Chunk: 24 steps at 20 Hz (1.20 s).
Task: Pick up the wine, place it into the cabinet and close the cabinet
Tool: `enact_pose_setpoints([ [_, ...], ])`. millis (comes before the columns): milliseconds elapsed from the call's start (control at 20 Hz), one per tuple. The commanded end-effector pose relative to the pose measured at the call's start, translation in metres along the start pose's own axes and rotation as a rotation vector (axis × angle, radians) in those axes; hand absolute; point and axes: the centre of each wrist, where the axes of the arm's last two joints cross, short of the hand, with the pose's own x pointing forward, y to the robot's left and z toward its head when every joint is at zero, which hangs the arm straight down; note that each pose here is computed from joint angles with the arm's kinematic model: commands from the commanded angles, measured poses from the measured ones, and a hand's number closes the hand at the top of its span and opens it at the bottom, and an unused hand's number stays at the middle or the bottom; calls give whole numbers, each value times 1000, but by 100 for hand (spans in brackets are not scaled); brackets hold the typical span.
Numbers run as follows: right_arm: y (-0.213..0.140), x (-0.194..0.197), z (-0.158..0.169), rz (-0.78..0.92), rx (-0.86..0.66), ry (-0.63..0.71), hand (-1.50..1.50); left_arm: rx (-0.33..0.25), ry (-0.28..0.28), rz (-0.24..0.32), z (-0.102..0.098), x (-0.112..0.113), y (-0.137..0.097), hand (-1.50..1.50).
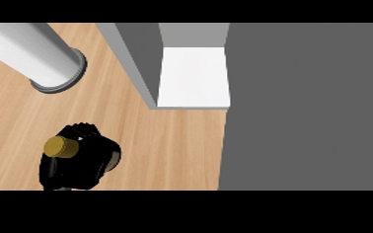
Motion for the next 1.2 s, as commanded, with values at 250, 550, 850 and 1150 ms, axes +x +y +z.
enact_pose_setpoints([
  [250,2,25,21,-50,28,-61,-150,-81,20,113,-12,58,-38,150],
  [550,-3,11,14,-46,18,-60,-150,-117,0,87,-16,99,-80,150],
  [850,6,10,28,-64,37,-55,-150,-173,35,125,-55,120,-119,150],
  [1150,9,12,17,-67,30,-58,-150,-206,20,175,-68,137,-169,150],
])
